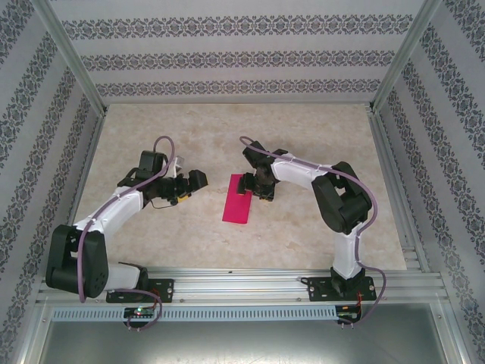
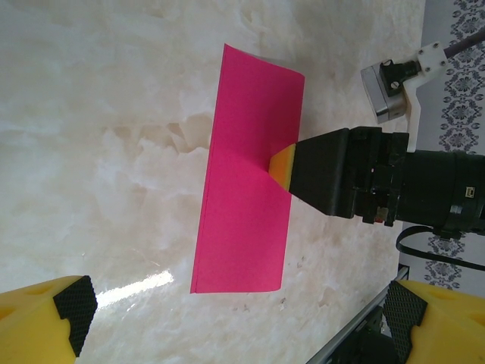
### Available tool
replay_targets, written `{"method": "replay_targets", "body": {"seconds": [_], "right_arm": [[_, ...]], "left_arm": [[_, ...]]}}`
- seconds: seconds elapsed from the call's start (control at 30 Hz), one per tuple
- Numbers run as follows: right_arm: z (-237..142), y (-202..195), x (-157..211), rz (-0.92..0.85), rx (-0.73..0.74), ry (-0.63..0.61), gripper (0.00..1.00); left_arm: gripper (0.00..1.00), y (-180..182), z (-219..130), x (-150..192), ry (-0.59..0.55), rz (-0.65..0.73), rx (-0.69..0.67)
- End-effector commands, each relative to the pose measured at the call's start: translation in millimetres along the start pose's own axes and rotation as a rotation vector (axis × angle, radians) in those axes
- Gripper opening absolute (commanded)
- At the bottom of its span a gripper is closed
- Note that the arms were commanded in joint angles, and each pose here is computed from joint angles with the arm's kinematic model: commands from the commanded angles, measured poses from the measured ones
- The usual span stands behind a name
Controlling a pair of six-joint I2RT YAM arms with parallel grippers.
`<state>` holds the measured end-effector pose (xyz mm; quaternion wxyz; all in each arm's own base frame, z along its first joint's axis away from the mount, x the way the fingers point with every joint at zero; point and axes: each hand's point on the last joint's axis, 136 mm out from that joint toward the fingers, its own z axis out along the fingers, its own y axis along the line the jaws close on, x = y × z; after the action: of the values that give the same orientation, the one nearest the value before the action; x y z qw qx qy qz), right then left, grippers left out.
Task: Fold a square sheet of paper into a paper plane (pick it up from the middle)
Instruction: Fold the square sheet of paper in half at the center of the table.
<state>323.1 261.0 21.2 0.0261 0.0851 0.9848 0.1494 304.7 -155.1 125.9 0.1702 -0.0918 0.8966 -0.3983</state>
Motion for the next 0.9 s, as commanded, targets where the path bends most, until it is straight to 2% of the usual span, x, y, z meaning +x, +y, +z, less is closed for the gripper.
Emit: {"method": "replay_targets", "body": {"seconds": [0.0, 0.57, 0.73, 0.87], "right_arm": [[18.8, -23.9, 11.6, 0.035, 0.104, 0.055, 0.73], [23.2, -29.4, 16.1, 0.017, 0.149, 0.084, 0.74], [24.7, -32.8, 17.5, 0.0, 0.173, 0.093, 0.75], [25.6, -35.3, 17.3, 0.001, 0.178, 0.095, 0.76]], "left_arm": [[1.0, -17.2, -0.4, -10.1, -0.013, 0.07, 0.043], [1.0, -22.1, 10.0, -10.6, 0.023, 0.071, 0.046], [0.94, -23.0, 24.6, -3.9, 0.079, 0.076, 0.022], [0.93, -25.9, 35.3, 0.1, 0.111, 0.082, 0.017]]}}
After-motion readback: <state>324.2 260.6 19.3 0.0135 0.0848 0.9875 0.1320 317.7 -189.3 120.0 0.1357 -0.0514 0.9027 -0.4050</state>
